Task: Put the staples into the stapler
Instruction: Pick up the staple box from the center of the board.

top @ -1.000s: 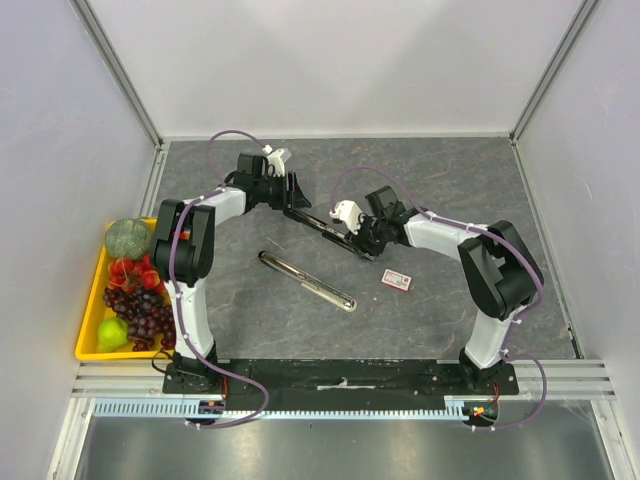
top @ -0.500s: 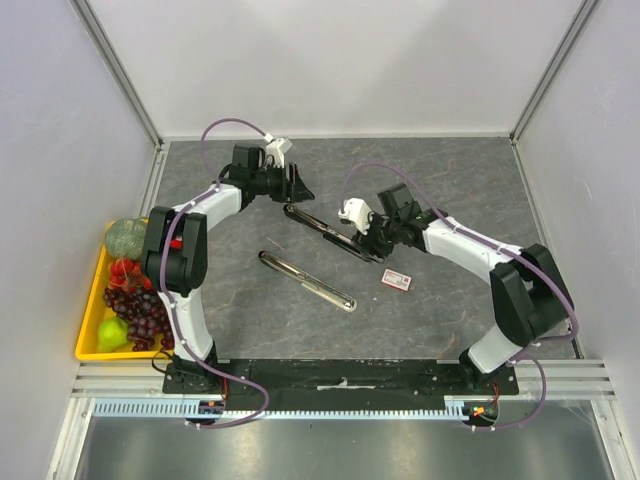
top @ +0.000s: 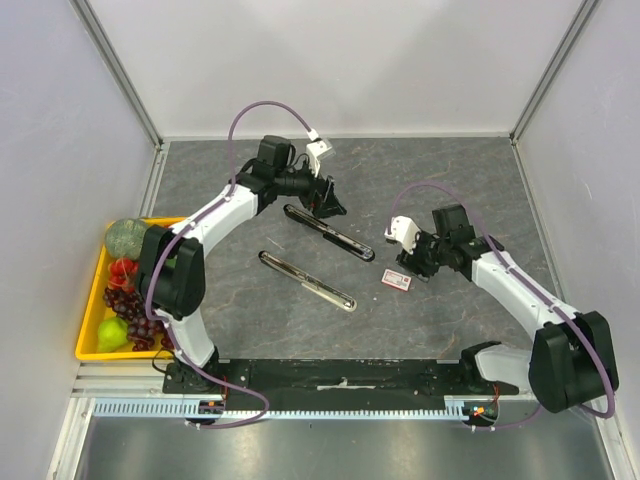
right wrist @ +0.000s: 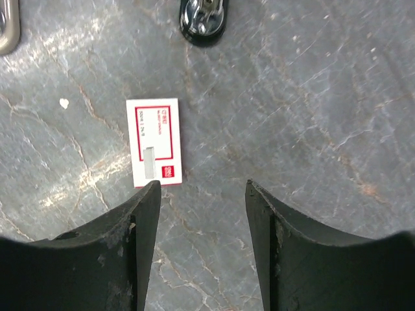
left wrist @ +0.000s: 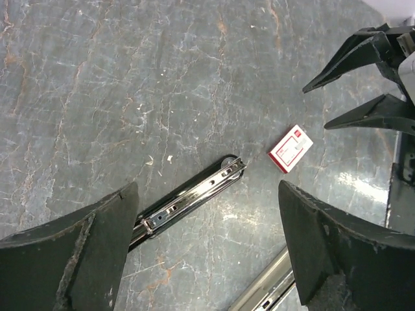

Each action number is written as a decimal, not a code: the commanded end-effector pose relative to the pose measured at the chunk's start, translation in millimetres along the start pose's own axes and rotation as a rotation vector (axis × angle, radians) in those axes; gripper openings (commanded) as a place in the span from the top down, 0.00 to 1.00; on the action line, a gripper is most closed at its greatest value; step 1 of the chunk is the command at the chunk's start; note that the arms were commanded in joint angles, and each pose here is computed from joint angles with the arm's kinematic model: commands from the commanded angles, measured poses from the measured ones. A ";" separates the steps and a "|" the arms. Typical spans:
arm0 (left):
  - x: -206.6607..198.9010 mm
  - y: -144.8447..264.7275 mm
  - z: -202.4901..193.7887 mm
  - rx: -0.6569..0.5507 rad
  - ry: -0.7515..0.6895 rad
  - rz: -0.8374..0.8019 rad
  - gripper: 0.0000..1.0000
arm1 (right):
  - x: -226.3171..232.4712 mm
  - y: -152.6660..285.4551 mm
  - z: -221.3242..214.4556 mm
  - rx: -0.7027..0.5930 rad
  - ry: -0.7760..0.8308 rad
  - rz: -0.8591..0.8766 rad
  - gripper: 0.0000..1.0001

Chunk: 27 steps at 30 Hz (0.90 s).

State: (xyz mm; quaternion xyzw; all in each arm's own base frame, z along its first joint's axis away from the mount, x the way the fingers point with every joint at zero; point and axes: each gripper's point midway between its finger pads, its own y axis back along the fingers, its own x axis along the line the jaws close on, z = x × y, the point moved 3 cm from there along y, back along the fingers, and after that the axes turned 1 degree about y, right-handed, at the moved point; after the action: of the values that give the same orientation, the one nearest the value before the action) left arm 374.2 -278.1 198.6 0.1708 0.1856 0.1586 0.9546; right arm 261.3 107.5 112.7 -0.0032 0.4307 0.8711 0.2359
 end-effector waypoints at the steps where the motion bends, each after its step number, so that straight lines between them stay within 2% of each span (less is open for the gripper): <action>1: -13.8 -1.4 9.4 0.028 -0.185 0.005 0.05 | 5.5 -1.3 -13.9 0.039 0.029 0.010 0.38; 3: -22.5 -5.3 4.2 0.065 -0.222 0.006 0.03 | 4.3 3.2 -15.0 0.027 0.033 -0.005 0.38; 7: -51.4 -26.9 -2.8 0.150 -0.385 -0.030 0.01 | -9.5 20.9 -14.6 -0.026 -0.020 -0.067 0.38; 15: -106.3 -88.4 -39.5 0.342 -0.658 -0.088 0.00 | -60.8 85.7 -45.8 -0.092 -0.260 -0.320 0.38; 22: -118.4 -131.7 -62.0 0.445 -0.769 -0.131 0.00 | -82.1 133.1 -82.2 -0.152 -0.445 -0.467 0.38; 27: -113.7 -153.0 -84.2 0.494 -0.828 -0.171 0.00 | -76.8 141.7 -85.5 -0.165 -0.447 -0.470 0.38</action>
State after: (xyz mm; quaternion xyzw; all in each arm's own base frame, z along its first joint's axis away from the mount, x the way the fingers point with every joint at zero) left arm 264.3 -424.9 105.7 0.4137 -0.1074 -0.0360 0.9033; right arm 255.7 -68.2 159.1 0.0939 0.3087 0.7848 0.5291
